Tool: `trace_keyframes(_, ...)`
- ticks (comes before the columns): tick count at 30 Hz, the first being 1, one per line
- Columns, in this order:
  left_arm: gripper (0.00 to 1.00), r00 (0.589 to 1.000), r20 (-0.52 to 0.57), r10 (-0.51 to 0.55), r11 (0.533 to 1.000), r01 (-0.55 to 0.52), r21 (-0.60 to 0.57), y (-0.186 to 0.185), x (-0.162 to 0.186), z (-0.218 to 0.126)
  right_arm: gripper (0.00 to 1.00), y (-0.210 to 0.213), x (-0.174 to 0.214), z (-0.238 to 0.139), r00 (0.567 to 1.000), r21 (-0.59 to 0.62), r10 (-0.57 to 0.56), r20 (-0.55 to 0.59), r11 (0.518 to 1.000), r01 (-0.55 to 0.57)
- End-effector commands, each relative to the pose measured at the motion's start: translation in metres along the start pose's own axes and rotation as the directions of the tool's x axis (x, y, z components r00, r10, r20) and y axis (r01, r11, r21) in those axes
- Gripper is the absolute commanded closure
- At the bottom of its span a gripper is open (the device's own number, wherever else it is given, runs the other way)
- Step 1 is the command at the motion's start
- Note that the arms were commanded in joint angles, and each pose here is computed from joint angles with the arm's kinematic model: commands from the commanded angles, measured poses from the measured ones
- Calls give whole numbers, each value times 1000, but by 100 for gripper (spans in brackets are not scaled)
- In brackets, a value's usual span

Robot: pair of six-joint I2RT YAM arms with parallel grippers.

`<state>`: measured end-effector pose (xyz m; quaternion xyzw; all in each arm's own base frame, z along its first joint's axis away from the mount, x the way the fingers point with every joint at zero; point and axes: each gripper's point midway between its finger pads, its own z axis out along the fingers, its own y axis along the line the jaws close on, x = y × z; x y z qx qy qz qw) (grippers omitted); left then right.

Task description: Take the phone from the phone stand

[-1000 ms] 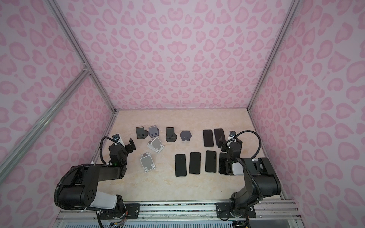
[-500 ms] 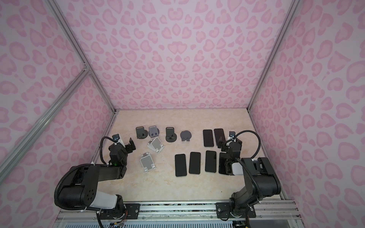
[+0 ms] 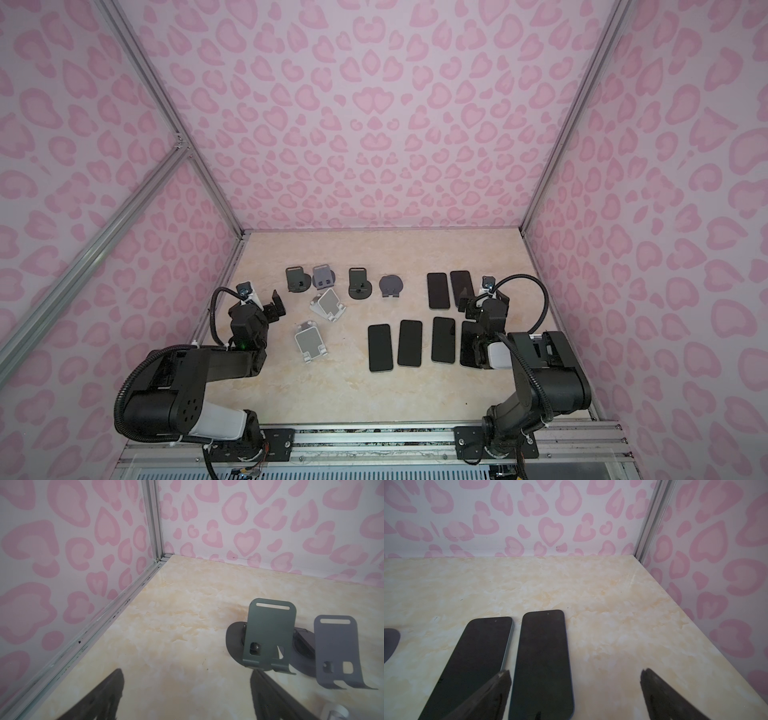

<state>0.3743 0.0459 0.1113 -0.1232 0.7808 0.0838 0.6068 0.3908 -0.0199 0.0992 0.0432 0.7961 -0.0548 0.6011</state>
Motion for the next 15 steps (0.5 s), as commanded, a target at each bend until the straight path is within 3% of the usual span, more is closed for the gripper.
trace_keyframes(1,2,999,35,-14,1000,14,8,-2,-10,1,0,-2,-2,0,1000,10,-1,13,1000,0)
trace_keyframes(15,2,999,31,-12,1000,11,6,-2,-9,1,0,-2,-2,0,1000,10,-1,14,1000,1)
